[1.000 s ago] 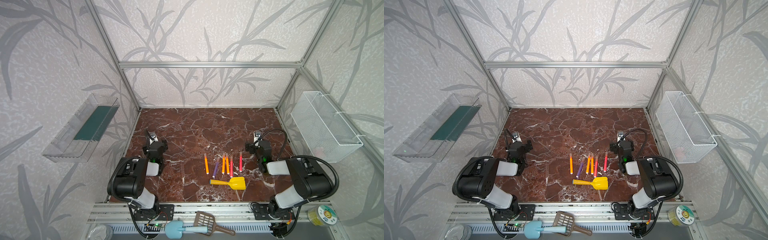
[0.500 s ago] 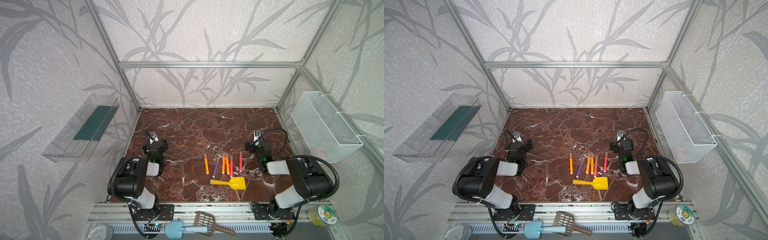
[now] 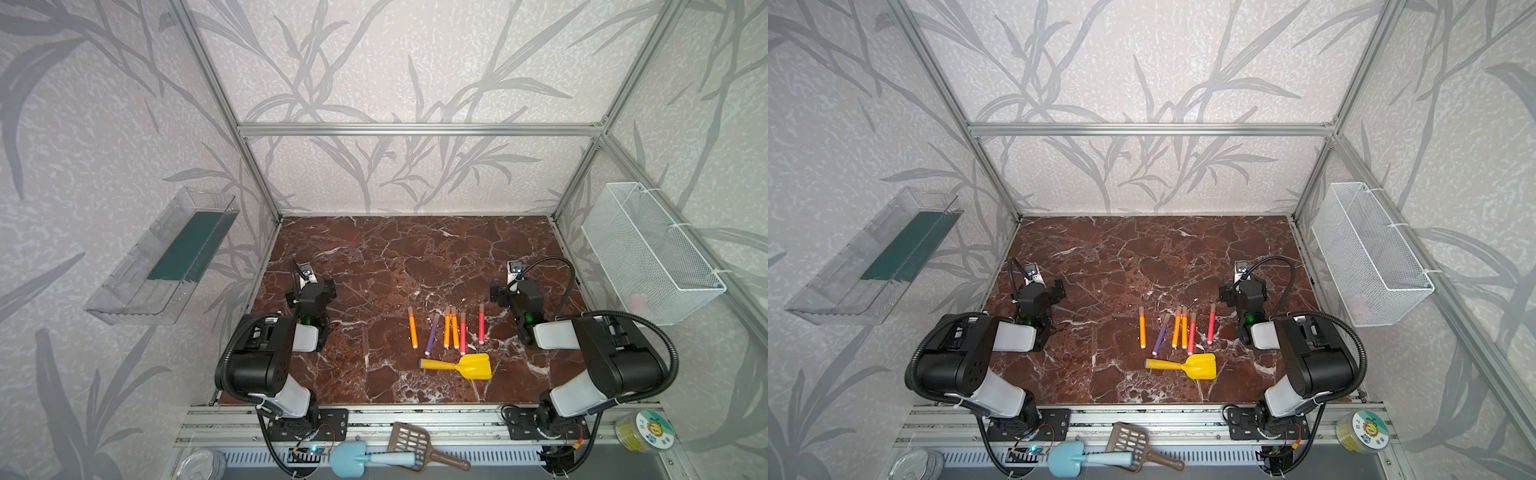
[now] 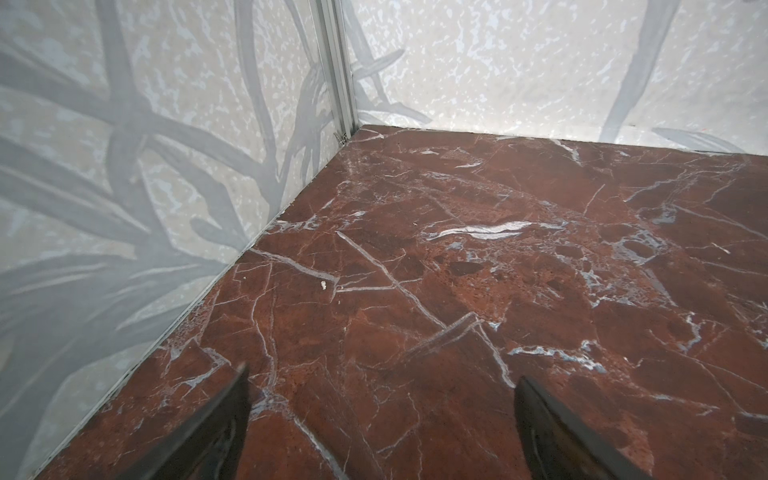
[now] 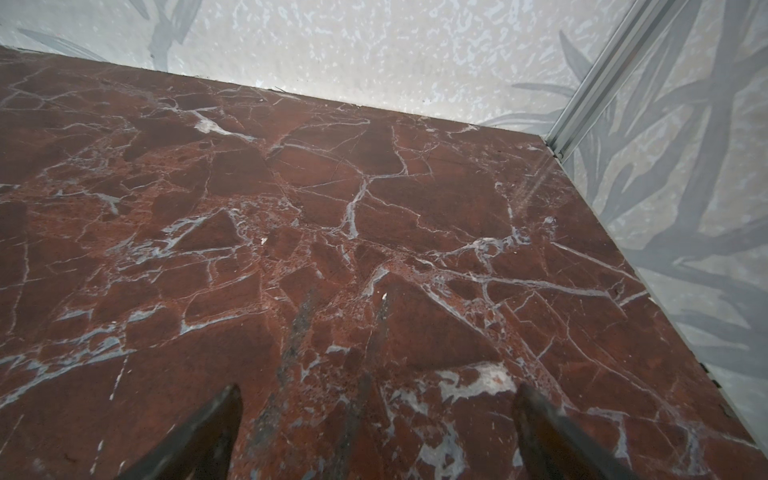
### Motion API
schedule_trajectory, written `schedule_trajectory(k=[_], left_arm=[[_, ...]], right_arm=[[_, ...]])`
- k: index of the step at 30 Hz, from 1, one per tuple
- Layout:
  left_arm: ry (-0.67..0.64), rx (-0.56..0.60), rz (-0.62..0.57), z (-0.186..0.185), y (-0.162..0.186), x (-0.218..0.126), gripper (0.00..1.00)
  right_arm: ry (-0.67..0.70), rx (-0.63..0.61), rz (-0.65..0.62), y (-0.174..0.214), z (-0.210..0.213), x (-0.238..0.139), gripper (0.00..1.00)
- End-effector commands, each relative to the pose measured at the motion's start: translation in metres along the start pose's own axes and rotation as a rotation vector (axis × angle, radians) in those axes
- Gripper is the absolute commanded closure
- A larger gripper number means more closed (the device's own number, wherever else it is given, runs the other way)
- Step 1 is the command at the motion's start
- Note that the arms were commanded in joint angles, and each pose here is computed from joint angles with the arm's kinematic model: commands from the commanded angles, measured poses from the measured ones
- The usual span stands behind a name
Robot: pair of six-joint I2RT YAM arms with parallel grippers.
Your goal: Insert the pens into the pen caps
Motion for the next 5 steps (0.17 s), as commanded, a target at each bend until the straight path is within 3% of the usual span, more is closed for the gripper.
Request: schedule_trajectory(k=[1, 5], left_arm=[[0.011, -0.008, -0.031, -0.0035, -0.0085, 0.0016, 0.01], [0.012, -0.009, -0.033, -0.0036, -0.009, 0.0016, 0.01]], right_arm=[[0.005, 0.019, -0.031, -0.0112, -0.0029, -0.0008, 0.01], [0.004, 0.019, -0.028, -0.0103, -0.0027, -0.001, 0.01]])
Point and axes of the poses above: each gripper's point midway between its finger pads, its own x axis out along the fingers, its own z axis along the line the jaws close on, y = z × x, the point moved 1 cm from there along -x, back along the fingers, and after that the axes turned 4 degrees about -x, right-handed, at the moved point
